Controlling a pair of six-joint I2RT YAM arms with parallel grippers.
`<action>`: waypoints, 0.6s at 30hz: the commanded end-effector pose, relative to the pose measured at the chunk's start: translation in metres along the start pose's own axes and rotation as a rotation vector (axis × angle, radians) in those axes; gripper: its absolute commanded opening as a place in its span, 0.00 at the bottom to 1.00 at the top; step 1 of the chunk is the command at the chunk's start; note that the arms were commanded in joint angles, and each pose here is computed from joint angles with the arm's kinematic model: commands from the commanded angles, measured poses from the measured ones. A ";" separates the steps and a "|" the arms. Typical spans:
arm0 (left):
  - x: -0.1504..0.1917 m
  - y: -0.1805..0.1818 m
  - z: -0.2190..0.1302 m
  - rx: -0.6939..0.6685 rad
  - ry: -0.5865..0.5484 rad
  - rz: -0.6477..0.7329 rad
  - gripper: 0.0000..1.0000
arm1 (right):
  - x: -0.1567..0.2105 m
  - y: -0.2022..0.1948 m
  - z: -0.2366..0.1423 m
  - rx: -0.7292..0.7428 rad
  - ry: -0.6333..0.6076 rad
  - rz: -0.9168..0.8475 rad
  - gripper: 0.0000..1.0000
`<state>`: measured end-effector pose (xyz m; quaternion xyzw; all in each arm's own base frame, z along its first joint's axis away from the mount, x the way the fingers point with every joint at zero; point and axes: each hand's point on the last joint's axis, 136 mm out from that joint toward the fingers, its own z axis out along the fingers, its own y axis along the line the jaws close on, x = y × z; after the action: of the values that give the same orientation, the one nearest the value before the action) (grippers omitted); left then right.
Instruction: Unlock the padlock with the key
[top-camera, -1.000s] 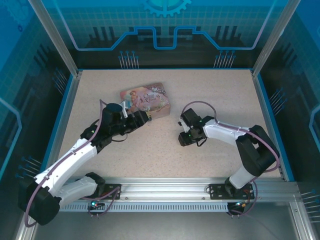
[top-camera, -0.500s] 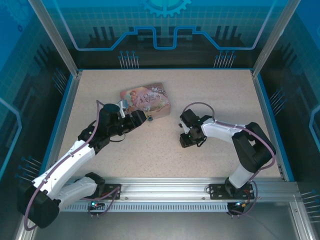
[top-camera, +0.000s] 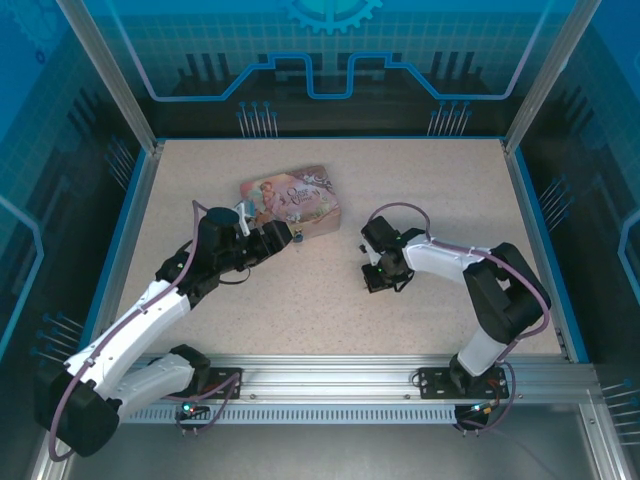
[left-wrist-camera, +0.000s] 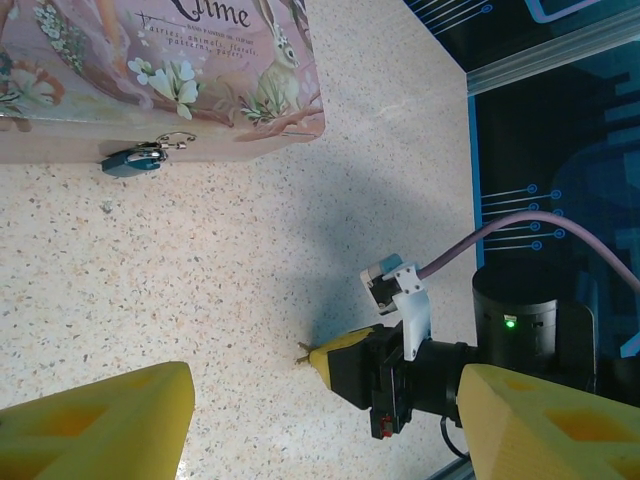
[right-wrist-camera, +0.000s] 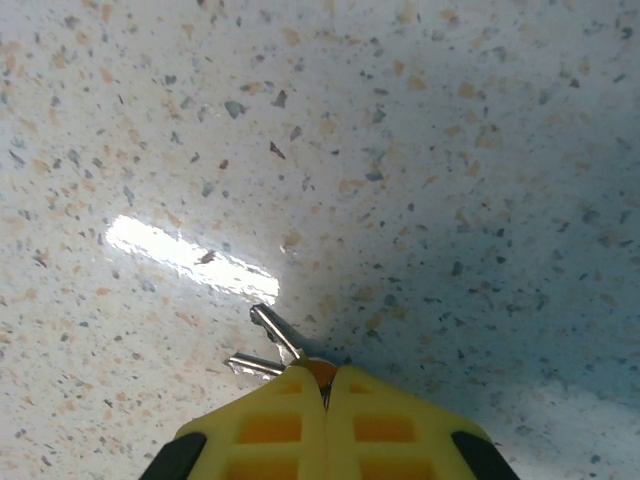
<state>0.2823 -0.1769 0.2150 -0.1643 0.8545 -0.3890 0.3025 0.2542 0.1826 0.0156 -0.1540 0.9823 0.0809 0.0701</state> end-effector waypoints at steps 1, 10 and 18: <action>0.000 0.008 -0.003 -0.024 -0.006 0.020 0.72 | 0.011 0.002 0.004 -0.030 0.021 0.015 0.00; -0.002 0.007 -0.005 -0.022 -0.012 0.026 0.71 | 0.000 0.008 -0.016 -0.125 -0.094 0.045 0.00; -0.003 -0.011 -0.008 0.061 -0.007 0.049 0.71 | -0.023 0.024 -0.050 -0.275 -0.273 0.093 0.00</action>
<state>0.2810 -0.1744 0.2175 -0.1595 0.8540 -0.3885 0.3071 0.2542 0.1903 0.0477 -0.1203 0.9658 0.1826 0.1395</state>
